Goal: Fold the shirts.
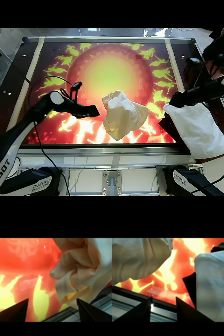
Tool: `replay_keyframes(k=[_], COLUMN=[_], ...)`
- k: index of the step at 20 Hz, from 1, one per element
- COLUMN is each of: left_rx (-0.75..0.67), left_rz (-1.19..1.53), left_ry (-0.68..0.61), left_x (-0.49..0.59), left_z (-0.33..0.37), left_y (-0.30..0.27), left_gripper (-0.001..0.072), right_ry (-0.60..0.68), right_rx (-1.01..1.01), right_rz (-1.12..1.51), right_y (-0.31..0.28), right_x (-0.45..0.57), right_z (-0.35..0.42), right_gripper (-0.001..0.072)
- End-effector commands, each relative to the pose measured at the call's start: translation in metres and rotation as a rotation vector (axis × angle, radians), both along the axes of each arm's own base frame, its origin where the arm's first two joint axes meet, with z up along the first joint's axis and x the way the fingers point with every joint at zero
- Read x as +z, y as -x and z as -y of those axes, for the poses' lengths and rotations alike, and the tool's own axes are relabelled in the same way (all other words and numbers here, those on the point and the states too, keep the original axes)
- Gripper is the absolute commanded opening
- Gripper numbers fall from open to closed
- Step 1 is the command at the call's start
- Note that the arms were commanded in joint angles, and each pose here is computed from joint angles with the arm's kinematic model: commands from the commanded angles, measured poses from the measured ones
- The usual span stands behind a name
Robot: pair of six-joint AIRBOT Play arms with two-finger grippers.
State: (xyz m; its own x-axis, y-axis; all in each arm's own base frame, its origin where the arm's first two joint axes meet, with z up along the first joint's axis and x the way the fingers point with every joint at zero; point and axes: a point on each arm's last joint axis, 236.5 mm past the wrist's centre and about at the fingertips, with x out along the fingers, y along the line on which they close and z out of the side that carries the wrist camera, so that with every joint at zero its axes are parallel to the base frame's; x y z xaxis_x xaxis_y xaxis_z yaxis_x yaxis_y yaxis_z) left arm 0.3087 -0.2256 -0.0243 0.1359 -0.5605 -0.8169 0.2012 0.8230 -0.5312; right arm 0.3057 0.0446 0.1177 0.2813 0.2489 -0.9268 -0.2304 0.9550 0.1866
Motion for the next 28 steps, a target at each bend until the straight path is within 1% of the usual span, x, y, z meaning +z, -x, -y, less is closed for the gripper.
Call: replay_keyframes(k=[1,3,6,7,10,12,15,16,17,18,20,21,22,25,28], left_rx=[-0.050,-0.078,-0.101,-0.106,-0.173,-0.167,-0.143,-0.130,-0.107,-0.085,-0.076,-0.076,-0.078,-0.076,-0.050], left_rz=[0.026,0.046,-0.006,-0.022,0.003,0.015,0.001,-0.009,-0.020,-0.020,-0.013,-0.016,-0.015,-0.014,0.002], left_ry=[0.030,0.018,0.004,0.011,0.071,0.103,0.103,0.118,0.146,0.164,0.158,0.155,0.153,0.158,0.189], left_x=[-0.018,-0.028,-0.048,-0.052,-0.049,-0.048,-0.056,-0.054,-0.050,-0.048,-0.050,-0.051,-0.052,-0.049,-0.027], left_z=[0.032,0.043,0.052,0.056,0.073,0.080,0.080,0.083,0.087,0.090,0.089,0.089,0.088,0.086,0.070], left_y=[0.017,0.018,0.029,0.033,0.038,0.034,0.031,0.031,0.030,0.027,0.024,0.024,0.024,0.023,0.012], left_gripper=[0.0694,0.0694,0.0692,0.0681,0.0679,0.0679,0.0677,0.0596,0.0411,0.0342,0.0328,0.0044,0.0014,0.0014,0.0014], right_ry=[-0.089,-0.095,-0.106,-0.105,-0.106,-0.106,-0.111,-0.111,-0.111,-0.111,-0.111,-0.111,-0.110,-0.109,-0.110], right_rx=[-0.035,-0.037,-0.035,-0.035,-0.035,-0.035,-0.034,-0.034,-0.034,-0.034,-0.035,-0.035,-0.035,-0.042,-0.087], right_rz=[0.000,0.011,0.010,0.010,0.010,0.009,0.009,0.007,0.007,0.008,0.011,0.011,0.011,0.030,0.114], right_y=[-0.010,-0.012,-0.012,-0.011,-0.012,-0.011,-0.011,-0.011,-0.011,-0.011,-0.012,-0.012,-0.012,-0.017,-0.041], right_x=[-0.032,-0.031,-0.030,-0.030,-0.030,-0.030,-0.030,-0.030,-0.030,-0.030,-0.029,-0.029,-0.029,-0.028,-0.034], right_z=[-0.016,-0.017,-0.020,-0.019,-0.020,-0.020,-0.021,-0.021,-0.021,-0.021,-0.021,-0.021,-0.021,-0.020,-0.015], right_gripper=[0.0347,0.0347,0.0347,0.0347,0.0346,0.0346,0.0346,0.0346,0.0346,0.0346,0.0346,0.0345,0.0345,0.0345,0.0345])
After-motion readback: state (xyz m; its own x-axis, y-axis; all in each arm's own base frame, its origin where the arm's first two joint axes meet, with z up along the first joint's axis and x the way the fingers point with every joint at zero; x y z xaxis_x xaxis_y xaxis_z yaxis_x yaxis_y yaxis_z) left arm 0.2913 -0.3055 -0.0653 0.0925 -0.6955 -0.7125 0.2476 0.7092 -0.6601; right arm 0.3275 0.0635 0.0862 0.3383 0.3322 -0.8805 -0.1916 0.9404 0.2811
